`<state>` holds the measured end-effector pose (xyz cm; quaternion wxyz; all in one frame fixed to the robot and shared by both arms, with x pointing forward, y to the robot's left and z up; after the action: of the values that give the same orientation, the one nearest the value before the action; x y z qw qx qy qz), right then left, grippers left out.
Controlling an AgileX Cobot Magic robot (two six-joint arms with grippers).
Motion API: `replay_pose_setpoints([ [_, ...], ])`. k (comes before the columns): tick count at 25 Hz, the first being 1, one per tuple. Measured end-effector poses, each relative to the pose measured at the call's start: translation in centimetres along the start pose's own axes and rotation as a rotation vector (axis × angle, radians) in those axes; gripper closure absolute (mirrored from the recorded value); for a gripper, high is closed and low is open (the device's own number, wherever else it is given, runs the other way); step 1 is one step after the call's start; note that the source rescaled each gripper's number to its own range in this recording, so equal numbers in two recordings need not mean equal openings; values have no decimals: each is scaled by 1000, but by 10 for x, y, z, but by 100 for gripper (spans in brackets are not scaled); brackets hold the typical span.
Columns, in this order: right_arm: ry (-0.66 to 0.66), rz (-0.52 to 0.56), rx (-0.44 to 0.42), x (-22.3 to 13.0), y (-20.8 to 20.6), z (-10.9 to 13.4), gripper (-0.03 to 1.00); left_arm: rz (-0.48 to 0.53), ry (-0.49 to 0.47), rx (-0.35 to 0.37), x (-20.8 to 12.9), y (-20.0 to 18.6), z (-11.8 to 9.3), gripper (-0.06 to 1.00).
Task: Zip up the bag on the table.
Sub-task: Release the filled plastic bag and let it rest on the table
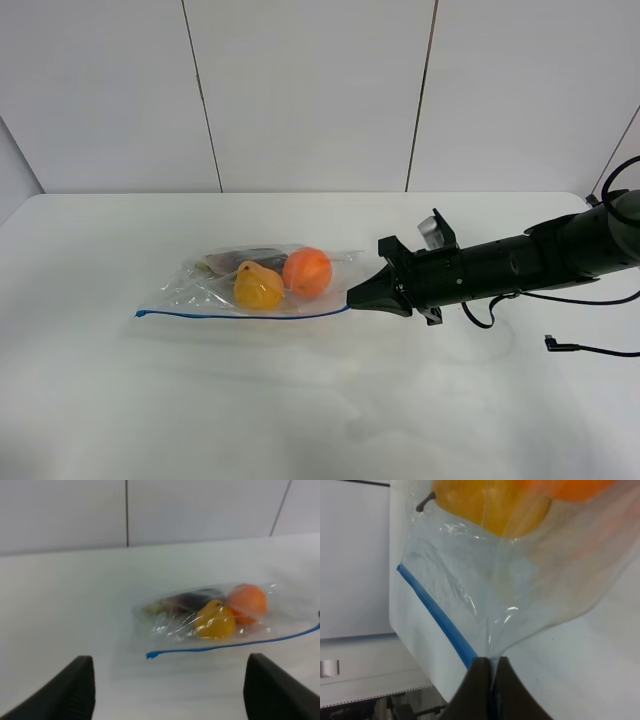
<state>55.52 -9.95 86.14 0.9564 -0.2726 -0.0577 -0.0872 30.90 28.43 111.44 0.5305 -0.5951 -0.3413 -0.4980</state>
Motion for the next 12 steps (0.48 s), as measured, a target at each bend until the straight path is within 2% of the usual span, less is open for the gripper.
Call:
replay_pose_setpoints([
  [6,-1,-2,-7,0,0,-1,97,-21,11,-53,-14,-3,-11,-3],
  [12,-7,4,-11,-1,0,-2,97,92,37,-103,-62,23,-21,-3],
])
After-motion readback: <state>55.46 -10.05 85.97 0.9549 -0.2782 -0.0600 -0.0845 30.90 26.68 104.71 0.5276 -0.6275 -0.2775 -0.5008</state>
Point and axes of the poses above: a point on each arm's last joint axis where the gripper is mounted, y pointing out along that axis toward the gripper, z along the wrist's bending axis when the last joint is at zero, x = y × z, the point moved 9 cm from there along y, pointing out along that axis toward the gripper, and after that the axes turned 5 degrees about y, right-handed, at the moved point
